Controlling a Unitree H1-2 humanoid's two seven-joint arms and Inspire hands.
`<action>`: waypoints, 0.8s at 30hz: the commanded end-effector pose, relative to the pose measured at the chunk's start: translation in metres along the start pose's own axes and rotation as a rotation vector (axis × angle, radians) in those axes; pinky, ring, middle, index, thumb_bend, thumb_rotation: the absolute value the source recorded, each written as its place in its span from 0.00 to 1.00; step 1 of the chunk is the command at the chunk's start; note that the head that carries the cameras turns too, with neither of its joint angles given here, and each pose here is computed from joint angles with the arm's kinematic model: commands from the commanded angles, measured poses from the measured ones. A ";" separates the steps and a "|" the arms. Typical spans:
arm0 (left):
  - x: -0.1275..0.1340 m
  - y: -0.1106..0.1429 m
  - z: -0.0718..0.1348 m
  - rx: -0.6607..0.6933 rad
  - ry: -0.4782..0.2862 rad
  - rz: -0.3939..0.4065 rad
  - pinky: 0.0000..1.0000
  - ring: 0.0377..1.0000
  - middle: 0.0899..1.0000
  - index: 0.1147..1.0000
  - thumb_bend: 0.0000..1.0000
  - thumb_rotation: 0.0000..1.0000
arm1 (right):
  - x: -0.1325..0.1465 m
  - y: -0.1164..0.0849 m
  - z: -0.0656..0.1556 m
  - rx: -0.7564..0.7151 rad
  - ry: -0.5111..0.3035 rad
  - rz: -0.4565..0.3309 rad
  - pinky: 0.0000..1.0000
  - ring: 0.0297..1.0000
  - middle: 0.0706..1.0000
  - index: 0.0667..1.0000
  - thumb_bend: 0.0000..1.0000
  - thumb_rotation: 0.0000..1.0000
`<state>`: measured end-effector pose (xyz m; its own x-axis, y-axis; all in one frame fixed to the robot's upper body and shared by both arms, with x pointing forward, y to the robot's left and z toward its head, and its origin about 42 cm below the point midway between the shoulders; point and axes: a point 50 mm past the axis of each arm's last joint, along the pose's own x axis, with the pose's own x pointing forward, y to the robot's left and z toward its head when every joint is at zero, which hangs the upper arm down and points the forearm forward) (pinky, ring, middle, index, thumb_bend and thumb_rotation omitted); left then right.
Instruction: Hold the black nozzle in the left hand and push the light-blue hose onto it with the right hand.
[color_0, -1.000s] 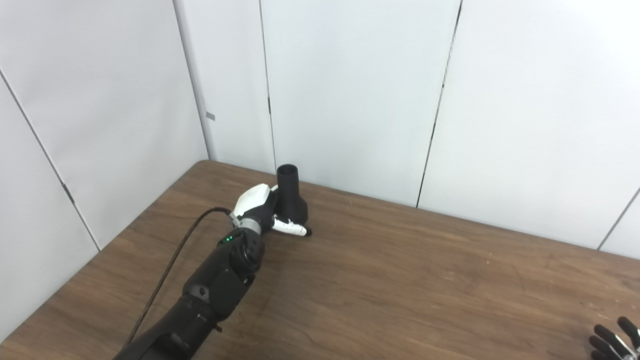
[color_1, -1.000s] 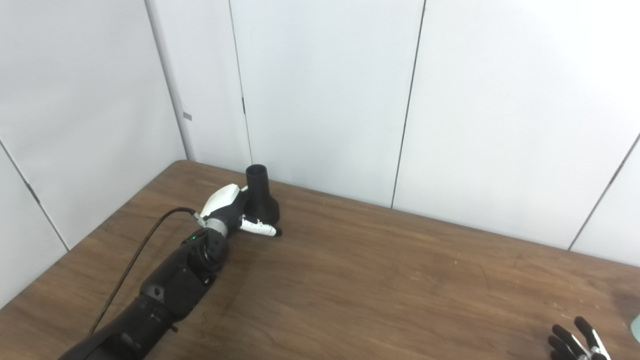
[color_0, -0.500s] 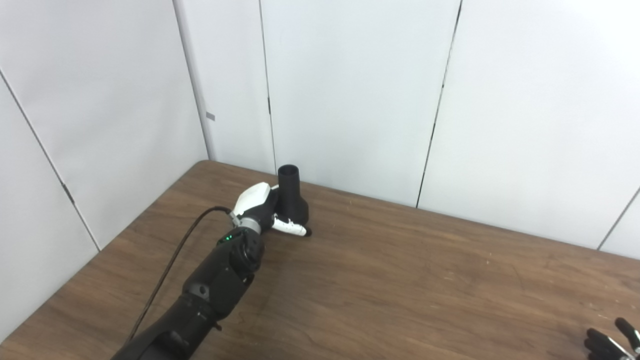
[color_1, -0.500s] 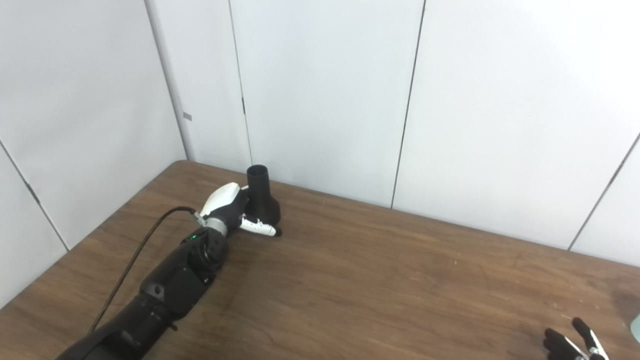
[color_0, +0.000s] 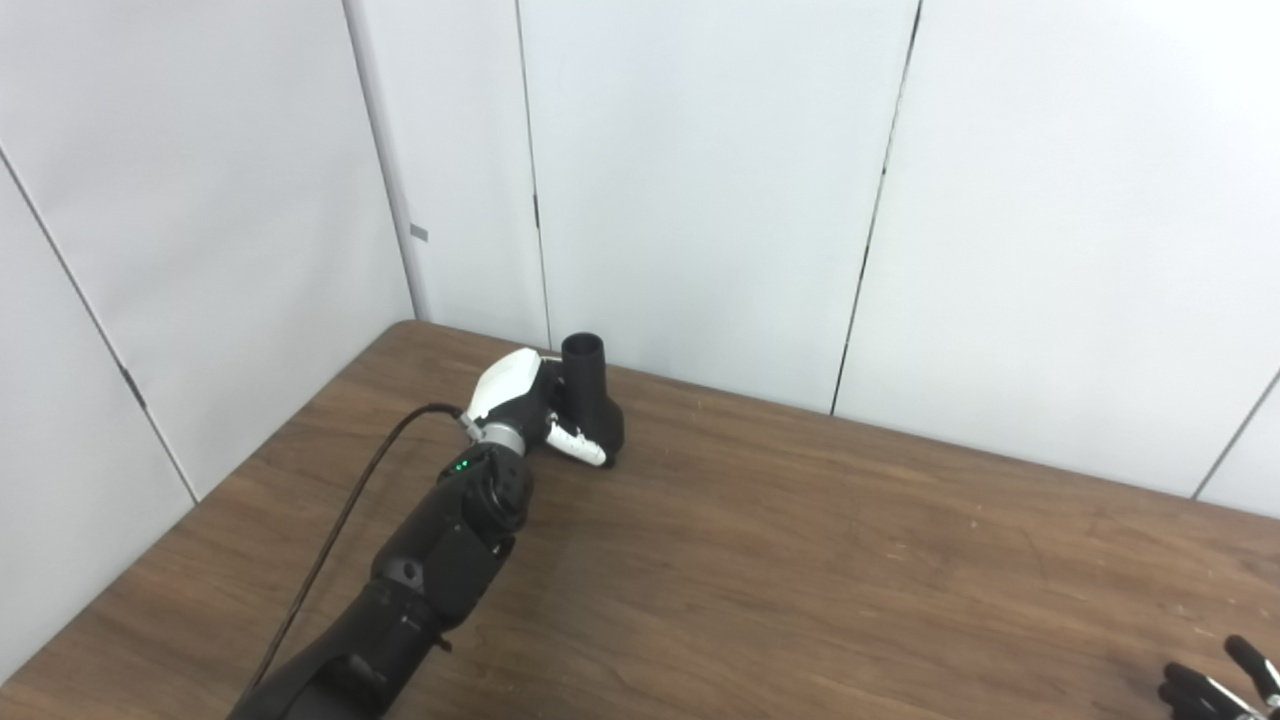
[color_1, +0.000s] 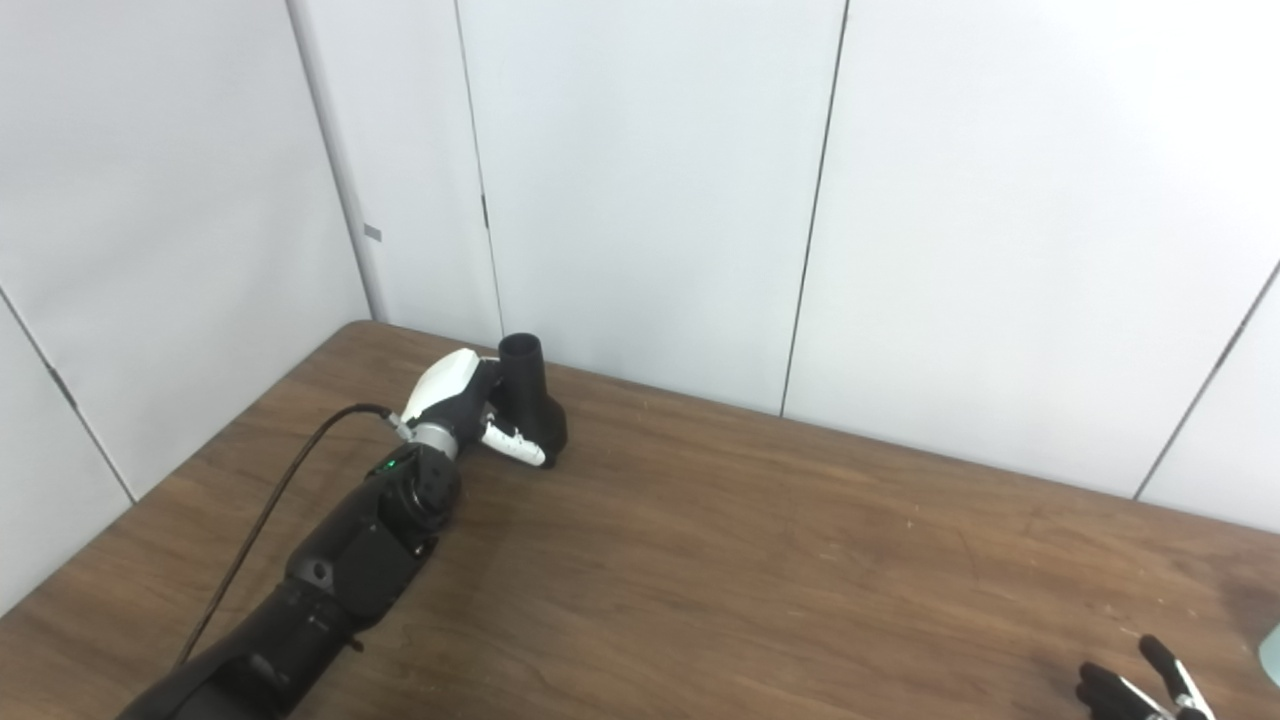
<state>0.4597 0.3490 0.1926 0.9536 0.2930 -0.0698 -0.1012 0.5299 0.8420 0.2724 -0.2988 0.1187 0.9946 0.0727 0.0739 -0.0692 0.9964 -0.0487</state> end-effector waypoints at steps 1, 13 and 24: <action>0.003 0.009 0.010 -0.013 -0.031 0.028 1.00 0.60 0.44 0.43 0.52 0.00 | -0.011 0.004 -0.011 0.026 0.036 -0.011 0.84 0.79 0.77 0.95 0.57 1.00; 0.001 0.009 0.010 0.007 -0.043 0.037 1.00 0.61 0.44 0.43 0.52 0.00 | -0.011 0.004 -0.012 0.030 0.029 -0.012 0.83 0.79 0.76 0.94 0.58 1.00; -0.008 0.012 0.012 0.002 -0.074 0.042 1.00 0.58 0.43 0.44 0.52 0.00 | -0.011 0.003 -0.012 0.026 0.030 -0.010 0.82 0.78 0.76 0.93 0.59 1.00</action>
<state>0.4520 0.3435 0.1928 0.9594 0.2780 -0.0477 -0.1116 0.5294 0.8410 0.2722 -0.2989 0.1187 0.9945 0.0724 0.0751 -0.0689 0.9965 -0.0477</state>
